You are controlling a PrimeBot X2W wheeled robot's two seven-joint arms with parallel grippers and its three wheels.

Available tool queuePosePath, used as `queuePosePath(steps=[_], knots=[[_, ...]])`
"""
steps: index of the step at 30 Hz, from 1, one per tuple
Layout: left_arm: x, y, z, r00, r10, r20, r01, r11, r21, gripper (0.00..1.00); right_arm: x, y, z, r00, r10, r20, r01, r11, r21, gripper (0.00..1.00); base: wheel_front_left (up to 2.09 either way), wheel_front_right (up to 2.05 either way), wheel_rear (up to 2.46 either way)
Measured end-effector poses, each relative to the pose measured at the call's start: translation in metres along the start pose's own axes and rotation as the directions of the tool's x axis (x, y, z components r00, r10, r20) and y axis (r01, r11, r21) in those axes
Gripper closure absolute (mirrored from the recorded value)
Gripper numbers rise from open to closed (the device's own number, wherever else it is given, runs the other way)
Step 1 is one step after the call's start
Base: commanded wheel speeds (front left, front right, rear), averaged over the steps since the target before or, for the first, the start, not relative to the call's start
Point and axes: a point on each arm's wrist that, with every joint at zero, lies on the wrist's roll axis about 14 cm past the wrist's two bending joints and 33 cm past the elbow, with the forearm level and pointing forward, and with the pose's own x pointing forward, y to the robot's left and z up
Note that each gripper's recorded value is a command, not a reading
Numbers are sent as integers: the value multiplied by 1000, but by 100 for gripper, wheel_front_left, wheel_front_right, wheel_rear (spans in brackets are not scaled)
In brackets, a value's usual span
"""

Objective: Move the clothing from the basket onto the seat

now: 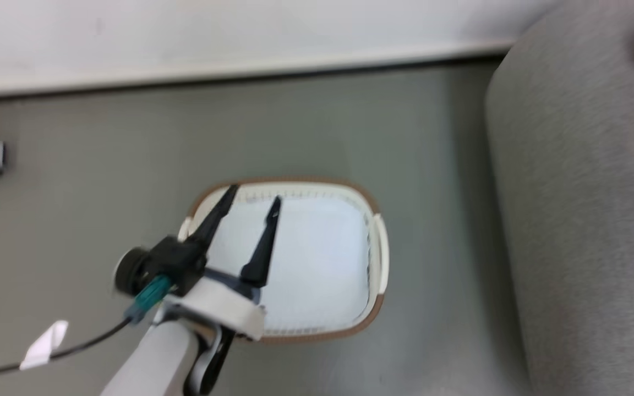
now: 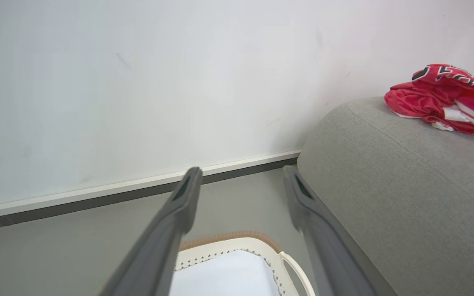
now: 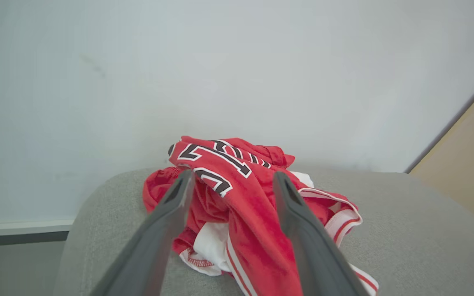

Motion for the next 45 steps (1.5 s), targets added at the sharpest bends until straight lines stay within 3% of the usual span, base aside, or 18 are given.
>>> queuePosePath(steps=[8, 13, 22, 31, 45], knots=[[-57, 21, 43, 982, 173, 81, -173, 985, -3, 0, -85, 10, 40, 986, 83, 145, -100, 988, 119, 0, 0, 0, 0], [-99, 33, 55, 958, 264, 111, -266, 964, 8, 0, -135, 16, 46, 972, 133, 195, -164, 975, 151, 0, 0, 0, 0], [-164, 52, 43, 917, 391, 84, -392, 920, -8, 0, -203, 58, 33, 937, 285, 202, -331, 909, 254, 0, 0, 0, 0], [-184, 54, 34, 906, 418, 71, -418, 908, -24, 0, -229, 92, 28, 899, 391, 197, -433, 858, 275, 0, 0, 0, 0], [-193, 57, 36, 899, 430, 85, -430, 903, -18, 0, -232, 99, 22, 894, 410, 181, -447, 849, 283, 0, 0, 0, 0]])
